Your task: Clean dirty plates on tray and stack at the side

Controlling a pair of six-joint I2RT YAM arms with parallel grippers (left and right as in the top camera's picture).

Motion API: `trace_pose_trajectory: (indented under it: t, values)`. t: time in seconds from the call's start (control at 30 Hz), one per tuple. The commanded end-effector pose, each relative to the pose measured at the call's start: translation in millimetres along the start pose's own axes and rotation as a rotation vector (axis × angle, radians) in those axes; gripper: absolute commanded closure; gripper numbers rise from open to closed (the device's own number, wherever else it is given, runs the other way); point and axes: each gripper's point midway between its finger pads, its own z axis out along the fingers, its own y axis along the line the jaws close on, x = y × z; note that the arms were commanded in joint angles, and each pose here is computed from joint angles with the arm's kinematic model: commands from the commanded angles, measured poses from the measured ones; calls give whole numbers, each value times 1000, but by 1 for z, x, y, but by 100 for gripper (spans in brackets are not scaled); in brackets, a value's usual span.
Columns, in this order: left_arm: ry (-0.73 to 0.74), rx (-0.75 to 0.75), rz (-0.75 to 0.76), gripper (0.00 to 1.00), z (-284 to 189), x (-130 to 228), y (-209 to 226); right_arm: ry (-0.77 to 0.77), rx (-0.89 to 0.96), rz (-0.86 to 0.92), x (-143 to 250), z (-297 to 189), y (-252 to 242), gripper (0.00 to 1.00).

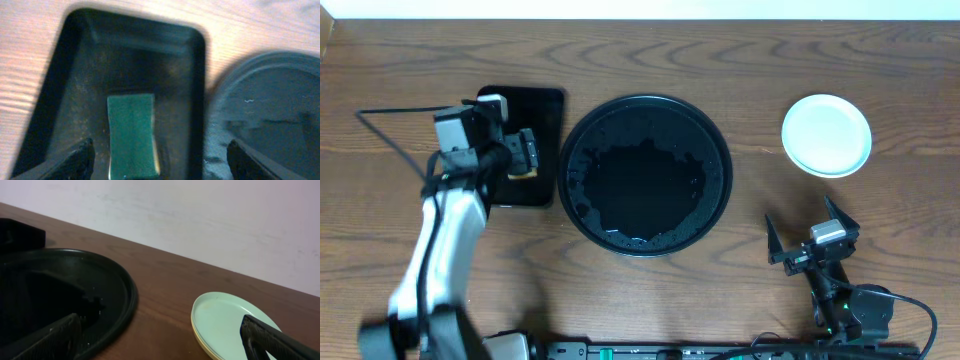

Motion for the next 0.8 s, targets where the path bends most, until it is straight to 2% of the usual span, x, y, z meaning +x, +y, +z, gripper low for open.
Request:
trace_pose_trajectory:
  t: [0.0,0.17,0.27,0.4,0.6,0.77]
  values:
    - [-131,10,39,16,-47,-31,-17,-1,7,18,0,-1,-2,1]
    - [-354,69,127,16,-123,-64,-57,-1,7,18,0,-1,-2,1]
    - [-473,132,184,16,-166,-73,-86,-1,7,18,0,-1,-2,1]
    - [-574,142,219,16,-208,-71,-102,-1,7,18,0,-1,-2,1]
    - [-625,150,223,16,-238,-46,-103,-1,7,18,0,-1,-2,1]
    - [-641,153,219,16,-234,-14,-97,-1,7,18,0,-1,-2,1]
